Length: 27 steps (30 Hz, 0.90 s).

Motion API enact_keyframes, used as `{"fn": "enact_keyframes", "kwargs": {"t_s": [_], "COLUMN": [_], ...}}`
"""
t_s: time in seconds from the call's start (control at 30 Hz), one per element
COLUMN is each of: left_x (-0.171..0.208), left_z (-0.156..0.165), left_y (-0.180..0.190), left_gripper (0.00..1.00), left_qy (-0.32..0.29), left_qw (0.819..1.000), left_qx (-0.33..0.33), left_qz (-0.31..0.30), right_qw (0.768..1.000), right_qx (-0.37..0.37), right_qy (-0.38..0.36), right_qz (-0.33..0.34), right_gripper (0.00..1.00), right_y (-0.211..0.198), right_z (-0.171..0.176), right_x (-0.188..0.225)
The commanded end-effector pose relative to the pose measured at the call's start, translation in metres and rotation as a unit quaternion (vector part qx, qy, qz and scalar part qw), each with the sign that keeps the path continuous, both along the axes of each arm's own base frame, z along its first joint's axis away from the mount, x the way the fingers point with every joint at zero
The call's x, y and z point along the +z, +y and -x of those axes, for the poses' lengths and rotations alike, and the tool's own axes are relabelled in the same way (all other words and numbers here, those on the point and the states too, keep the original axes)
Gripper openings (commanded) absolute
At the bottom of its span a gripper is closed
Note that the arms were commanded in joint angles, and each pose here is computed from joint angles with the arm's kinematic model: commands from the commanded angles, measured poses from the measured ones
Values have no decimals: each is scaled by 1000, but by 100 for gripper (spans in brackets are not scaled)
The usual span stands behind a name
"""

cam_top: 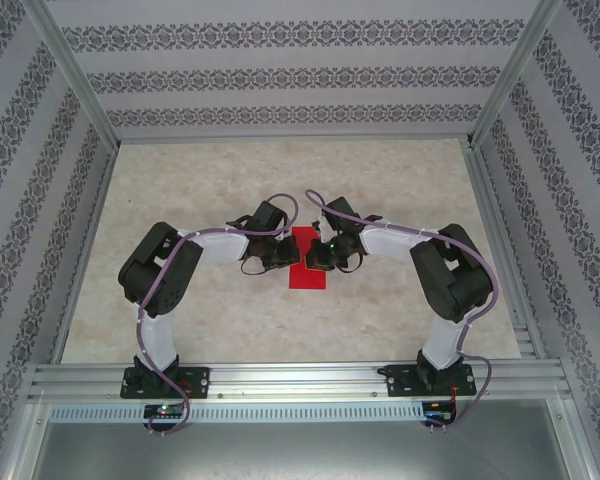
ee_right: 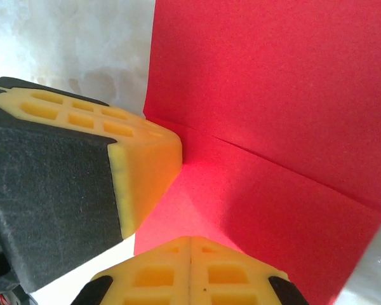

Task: Fold a paper plane with a square sheet of paper (pick it up from the middle)
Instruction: Fold the triangle a second time at the center of the table.

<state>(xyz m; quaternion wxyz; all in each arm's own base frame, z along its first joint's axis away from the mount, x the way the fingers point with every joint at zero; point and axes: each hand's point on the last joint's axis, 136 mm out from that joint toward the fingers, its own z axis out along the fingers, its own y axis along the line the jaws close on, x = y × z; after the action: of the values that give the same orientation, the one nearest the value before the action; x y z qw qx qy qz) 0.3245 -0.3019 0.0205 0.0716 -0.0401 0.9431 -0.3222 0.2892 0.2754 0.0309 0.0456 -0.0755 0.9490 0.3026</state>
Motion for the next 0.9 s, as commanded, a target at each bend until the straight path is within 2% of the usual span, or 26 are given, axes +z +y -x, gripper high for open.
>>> {"fn": "enact_keyframes", "kwargs": {"t_s": [0.0, 0.3, 0.5, 0.7, 0.87], "left_x": [-13, -15, -18, -20, -8], "left_z": [1, 3, 5, 6, 1], "left_y": [12, 12, 16, 17, 9], "left_gripper": [4, 3, 3, 3, 5], "left_qy": [10, 17, 22, 23, 10], "left_qw": [1000, 999, 999, 999, 1000], "left_qx": [6, 11, 16, 17, 8], "left_qz": [-26, -25, -33, -37, -17], "right_qw": [1000, 1000, 999, 996, 999], "right_qx": [5, 5, 15, 29, 1], "right_qy": [-4, 16, 35, 56, 28], "right_qz": [-10, 14, 34, 57, 38], "right_gripper": [4, 3, 3, 4, 5], "right_y": [12, 7, -8, -38, -50], "right_z": [-7, -2, 19, 54, 45], "right_x": [2, -17, -24, -22, -1]}}
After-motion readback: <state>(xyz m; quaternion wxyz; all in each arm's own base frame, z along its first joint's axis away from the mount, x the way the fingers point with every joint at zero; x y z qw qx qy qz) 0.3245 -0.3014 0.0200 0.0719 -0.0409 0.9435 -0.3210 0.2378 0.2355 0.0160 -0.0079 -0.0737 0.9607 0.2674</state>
